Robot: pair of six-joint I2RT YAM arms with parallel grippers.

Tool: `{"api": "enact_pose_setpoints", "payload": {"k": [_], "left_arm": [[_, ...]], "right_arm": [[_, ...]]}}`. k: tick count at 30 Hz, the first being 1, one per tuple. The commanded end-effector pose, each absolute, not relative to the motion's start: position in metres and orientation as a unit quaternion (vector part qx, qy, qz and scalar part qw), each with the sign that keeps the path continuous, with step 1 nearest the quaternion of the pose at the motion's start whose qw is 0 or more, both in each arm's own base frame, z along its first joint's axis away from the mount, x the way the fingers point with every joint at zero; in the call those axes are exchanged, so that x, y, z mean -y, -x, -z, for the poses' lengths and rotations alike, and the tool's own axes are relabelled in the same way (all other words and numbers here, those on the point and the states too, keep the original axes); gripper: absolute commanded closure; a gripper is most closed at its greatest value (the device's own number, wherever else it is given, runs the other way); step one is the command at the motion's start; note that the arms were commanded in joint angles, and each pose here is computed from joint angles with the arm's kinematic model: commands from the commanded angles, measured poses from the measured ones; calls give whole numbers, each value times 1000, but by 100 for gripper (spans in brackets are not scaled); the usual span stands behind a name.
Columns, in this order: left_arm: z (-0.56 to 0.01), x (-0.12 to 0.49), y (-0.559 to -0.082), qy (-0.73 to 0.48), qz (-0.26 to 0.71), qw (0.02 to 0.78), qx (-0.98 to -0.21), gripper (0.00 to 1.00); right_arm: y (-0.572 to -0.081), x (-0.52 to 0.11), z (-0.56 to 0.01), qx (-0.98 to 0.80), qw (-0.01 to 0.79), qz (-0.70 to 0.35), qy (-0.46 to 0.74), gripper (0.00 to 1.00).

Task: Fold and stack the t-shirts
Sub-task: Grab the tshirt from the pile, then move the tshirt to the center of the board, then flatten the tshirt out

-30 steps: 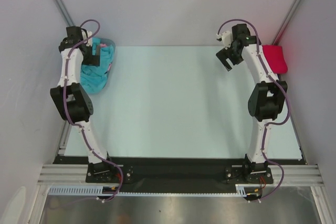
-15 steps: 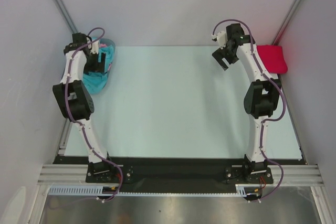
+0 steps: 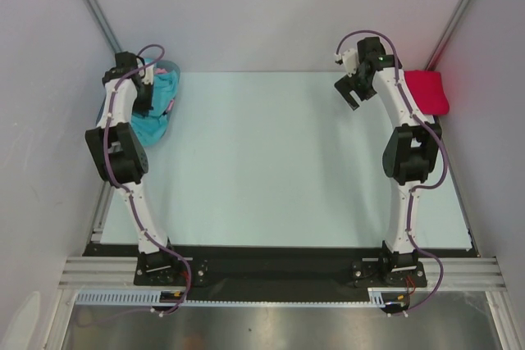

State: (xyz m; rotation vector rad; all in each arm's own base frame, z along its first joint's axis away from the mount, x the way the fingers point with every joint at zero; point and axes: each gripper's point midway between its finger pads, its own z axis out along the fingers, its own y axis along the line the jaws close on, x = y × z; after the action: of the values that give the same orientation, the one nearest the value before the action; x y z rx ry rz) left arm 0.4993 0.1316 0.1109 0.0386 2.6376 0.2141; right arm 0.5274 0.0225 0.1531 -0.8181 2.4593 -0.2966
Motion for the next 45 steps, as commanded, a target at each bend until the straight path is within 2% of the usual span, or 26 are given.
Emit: {"api": "enact_pose_setpoints", "payload": {"k": [1, 3, 7, 12, 16, 23, 26, 29, 30, 31, 32, 35, 39, 42, 45], "left_arm": [[-155, -136, -515, -3, -98, 302, -948, 100], [-172, -132, -516, -8, -94, 319, -943, 100], [-250, -103, -513, -47, -79, 402, -911, 100], [-332, -35, -502, -149, -20, 499, -853, 100], [-378, 23, -480, -237, 10, 544, -805, 100], [-412, 137, -424, -385, 153, 549, -726, 100], [-408, 171, -400, -421, 240, 519, -704, 100], [-380, 192, -395, -438, 283, 471, -712, 99], [-371, 195, -397, -441, 283, 459, -718, 80], [-360, 196, -400, -438, 279, 446, -728, 36], [-343, 198, -406, -440, 278, 428, -739, 1], [-320, 196, -412, -431, 276, 401, -760, 0], [-313, 185, -425, -423, 240, 405, -775, 0], [-299, 169, -437, -415, 193, 406, -791, 0], [-258, 139, -452, -389, 127, 382, -829, 0]], "right_arm": [[-528, -28, -156, -909, 268, 106, 300, 0], [-528, -29, -155, -909, 268, 105, 302, 0], [-527, -31, -152, -909, 265, 105, 304, 0], [-524, -38, -143, -911, 254, 100, 311, 0], [-521, -43, -136, -910, 246, 100, 317, 0], [-524, -44, -135, -908, 249, 105, 321, 0], [-526, -44, -136, -908, 253, 110, 315, 0], [-530, -42, -139, -908, 261, 119, 306, 0], [-534, -42, -143, -906, 270, 124, 302, 0], [-536, -38, -146, -905, 275, 136, 294, 0], [-538, -36, -149, -904, 279, 143, 290, 0], [-545, -28, -160, -897, 293, 173, 281, 0], [-556, -19, -175, -888, 319, 212, 254, 0], [-552, -22, -172, -887, 312, 211, 266, 0], [-536, -38, -158, -896, 277, 182, 296, 0]]}}
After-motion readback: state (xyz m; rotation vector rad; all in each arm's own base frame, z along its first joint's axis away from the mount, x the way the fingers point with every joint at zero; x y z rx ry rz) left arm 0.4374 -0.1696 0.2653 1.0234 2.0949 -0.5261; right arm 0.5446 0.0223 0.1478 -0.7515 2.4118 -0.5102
